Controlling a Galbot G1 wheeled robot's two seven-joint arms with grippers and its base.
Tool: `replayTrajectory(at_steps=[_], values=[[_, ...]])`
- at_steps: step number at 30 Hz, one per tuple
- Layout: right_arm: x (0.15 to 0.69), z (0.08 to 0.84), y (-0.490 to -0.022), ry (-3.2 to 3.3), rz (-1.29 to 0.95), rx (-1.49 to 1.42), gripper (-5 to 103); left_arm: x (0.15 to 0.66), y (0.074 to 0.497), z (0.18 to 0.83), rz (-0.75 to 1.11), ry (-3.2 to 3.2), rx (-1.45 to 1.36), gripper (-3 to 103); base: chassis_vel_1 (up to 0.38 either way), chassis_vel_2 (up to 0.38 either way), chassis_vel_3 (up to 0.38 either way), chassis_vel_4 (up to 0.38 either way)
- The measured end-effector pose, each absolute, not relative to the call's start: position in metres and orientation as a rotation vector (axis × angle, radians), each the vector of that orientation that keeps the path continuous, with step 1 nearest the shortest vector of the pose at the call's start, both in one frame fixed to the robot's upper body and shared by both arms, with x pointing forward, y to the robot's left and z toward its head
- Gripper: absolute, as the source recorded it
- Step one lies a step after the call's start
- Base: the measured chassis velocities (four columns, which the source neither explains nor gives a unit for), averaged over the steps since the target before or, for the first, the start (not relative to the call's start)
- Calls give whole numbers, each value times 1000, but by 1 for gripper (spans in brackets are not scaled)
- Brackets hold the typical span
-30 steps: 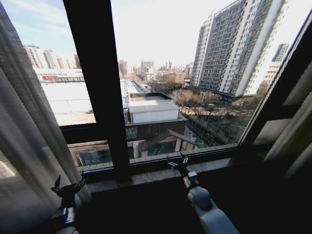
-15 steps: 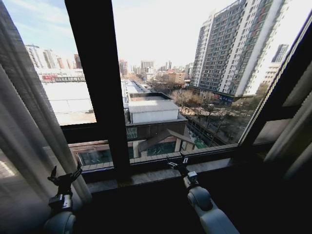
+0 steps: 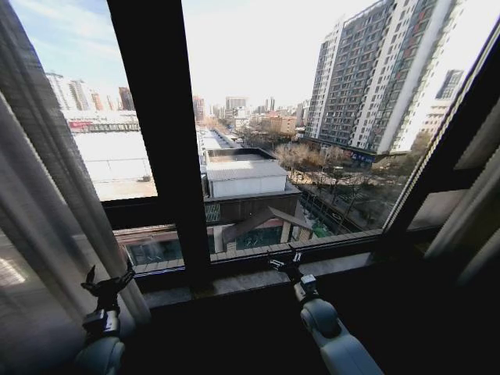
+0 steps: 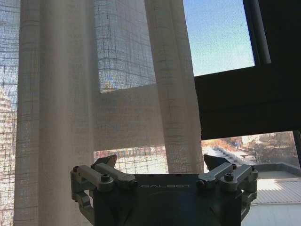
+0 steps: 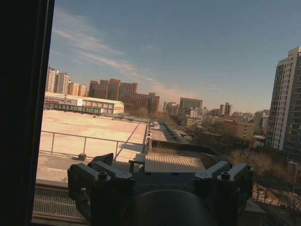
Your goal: Open the curtains by pulling them apart, changing their state from closed to fully open.
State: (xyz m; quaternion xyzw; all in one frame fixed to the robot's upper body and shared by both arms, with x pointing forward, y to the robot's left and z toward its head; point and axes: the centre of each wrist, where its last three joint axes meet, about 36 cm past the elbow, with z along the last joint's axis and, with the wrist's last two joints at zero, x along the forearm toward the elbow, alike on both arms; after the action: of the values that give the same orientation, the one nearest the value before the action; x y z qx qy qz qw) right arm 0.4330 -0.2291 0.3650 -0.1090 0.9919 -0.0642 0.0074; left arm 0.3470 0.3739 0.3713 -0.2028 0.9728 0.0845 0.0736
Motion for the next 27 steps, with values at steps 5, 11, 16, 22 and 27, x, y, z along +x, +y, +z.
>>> replayTrajectory(at_steps=[5, 11, 16, 22, 27], values=[[433, 365, -229, 3102, -200, -341, 100, 367, 380, 368, 265, 2928, -567, 100, 151, 118, -166, -125], [433, 365, -229, 3102, -200, -341, 100, 386, 381, 367, 230, 2947, -487, 100, 42, 56, -31, -38], [433, 365, -229, 3102, -201, -341, 100, 390, 379, 363, 207, 2963, -452, 100, -43, -1, 30, 25], [433, 365, -229, 3102, -200, -341, 100, 392, 386, 361, 215, 2968, -467, 100, 0, 0, 0, 0], [433, 365, -229, 3102, -200, -341, 100, 395, 394, 361, 228, 2970, -420, 90, 0, 0, 0, 0]])
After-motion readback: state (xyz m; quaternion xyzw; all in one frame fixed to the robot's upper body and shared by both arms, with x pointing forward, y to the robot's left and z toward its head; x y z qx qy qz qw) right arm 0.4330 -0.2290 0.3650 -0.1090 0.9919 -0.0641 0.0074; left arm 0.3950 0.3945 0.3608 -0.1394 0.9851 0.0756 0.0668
